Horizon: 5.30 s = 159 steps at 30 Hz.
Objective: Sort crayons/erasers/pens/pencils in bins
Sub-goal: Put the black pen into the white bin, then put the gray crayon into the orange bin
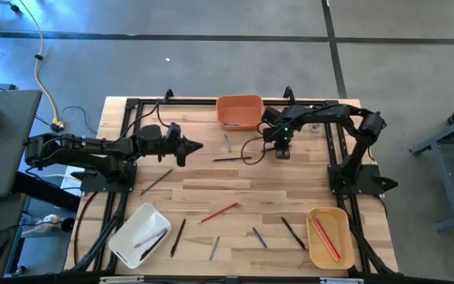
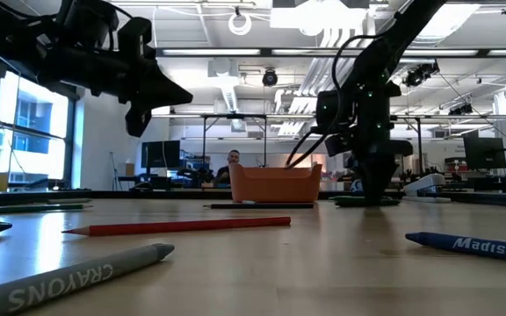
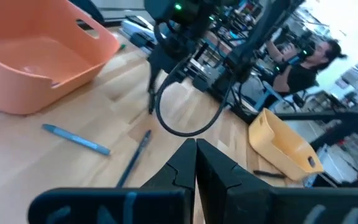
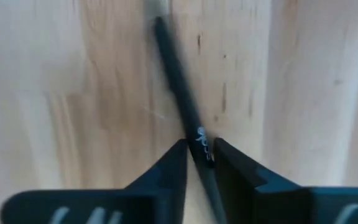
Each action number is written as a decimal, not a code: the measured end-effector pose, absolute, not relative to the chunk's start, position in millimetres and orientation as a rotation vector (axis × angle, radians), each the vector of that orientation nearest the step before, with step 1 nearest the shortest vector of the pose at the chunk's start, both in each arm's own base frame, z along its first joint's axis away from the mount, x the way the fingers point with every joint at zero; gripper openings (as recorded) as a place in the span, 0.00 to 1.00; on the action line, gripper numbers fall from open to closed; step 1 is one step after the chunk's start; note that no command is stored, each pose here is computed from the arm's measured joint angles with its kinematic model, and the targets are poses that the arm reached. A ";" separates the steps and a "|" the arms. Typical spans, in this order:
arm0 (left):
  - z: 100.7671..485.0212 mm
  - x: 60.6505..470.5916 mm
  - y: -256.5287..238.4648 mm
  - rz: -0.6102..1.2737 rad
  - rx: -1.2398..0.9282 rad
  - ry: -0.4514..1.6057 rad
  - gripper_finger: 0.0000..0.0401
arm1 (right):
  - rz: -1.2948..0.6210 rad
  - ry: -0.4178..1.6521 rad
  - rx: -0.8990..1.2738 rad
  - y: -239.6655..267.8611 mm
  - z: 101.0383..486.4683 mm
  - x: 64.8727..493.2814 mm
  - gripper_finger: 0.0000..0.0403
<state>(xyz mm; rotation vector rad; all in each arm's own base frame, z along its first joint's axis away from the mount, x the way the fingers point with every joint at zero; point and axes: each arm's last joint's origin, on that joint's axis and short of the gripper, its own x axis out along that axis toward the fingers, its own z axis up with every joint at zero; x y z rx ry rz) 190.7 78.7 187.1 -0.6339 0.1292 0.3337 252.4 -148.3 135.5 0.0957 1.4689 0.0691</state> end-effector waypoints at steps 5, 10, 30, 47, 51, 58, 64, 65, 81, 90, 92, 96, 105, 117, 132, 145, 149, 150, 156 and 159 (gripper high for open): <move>187.1 189.8 81.0 0.353 -0.720 0.111 0.00 | 0.034 1.420 0.278 -142.8 139.7 250.9 0.04; 190.0 190.3 81.2 0.348 -0.749 0.075 0.00 | -0.006 1.250 0.397 -136.6 169.9 253.0 0.01; 251.1 218.8 76.7 0.202 -0.633 -0.159 0.30 | 0.009 0.208 0.499 -86.1 285.2 319.0 0.03; 288.5 273.1 93.9 0.108 -0.515 -0.166 0.43 | 0.055 0.155 0.441 -57.9 291.6 327.2 0.02; 293.1 276.2 93.1 0.090 -0.487 -0.201 0.36 | 0.064 0.146 0.425 -57.8 292.5 327.3 0.02; 292.5 278.1 87.9 0.065 -0.438 -0.187 0.06 | 0.100 0.140 0.391 -54.2 294.0 327.6 0.05; 293.5 276.4 88.9 0.065 -0.442 -0.186 0.05 | 0.078 0.141 0.390 -52.7 294.1 327.5 0.21; 294.9 274.7 89.9 0.060 -0.438 -0.187 0.04 | 0.067 0.141 0.394 -52.9 294.3 327.6 0.24; 321.2 222.1 57.0 0.101 -0.570 0.263 0.03 | -0.151 0.366 0.348 -81.0 270.7 315.0 0.35; 339.0 196.2 -12.8 0.156 -0.763 0.693 0.03 | -0.152 0.396 0.172 -90.0 268.8 311.6 0.01; 339.1 189.1 -33.0 0.150 -0.803 0.768 0.03 | -0.148 0.400 0.162 -92.3 268.5 310.7 0.03; 332.1 176.6 -70.4 0.160 -0.885 0.868 0.03 | -0.148 0.413 0.148 -96.1 267.5 308.9 0.04; 272.1 151.0 -124.8 0.345 -0.859 1.077 0.03 | -0.197 0.416 0.140 -96.6 267.3 308.8 0.00; 190.5 131.1 -142.6 0.487 -0.964 1.094 0.03 | -0.256 0.410 0.152 -94.2 267.5 309.8 0.00; 168.5 128.4 -147.0 0.546 -0.955 1.198 0.19 | -0.277 0.377 0.138 -95.1 270.5 311.0 0.00; 260.4 132.6 -132.1 0.211 -0.875 0.981 0.09 | -0.239 0.379 0.115 -93.7 270.7 311.4 0.00; 309.6 125.1 -91.0 0.299 -0.839 0.734 0.01 | -0.220 0.373 0.108 -93.3 271.3 311.8 0.00; 316.5 122.8 -79.5 0.341 -0.818 0.691 0.01 | -0.220 0.370 0.107 -93.3 271.5 311.8 0.00; 331.8 123.3 -20.1 0.499 -0.748 0.606 0.00 | -0.223 0.356 0.112 -93.5 272.7 312.3 0.00; 328.1 132.8 4.9 0.546 -0.697 0.665 0.00 | -0.224 0.351 0.111 -93.6 273.2 312.5 0.00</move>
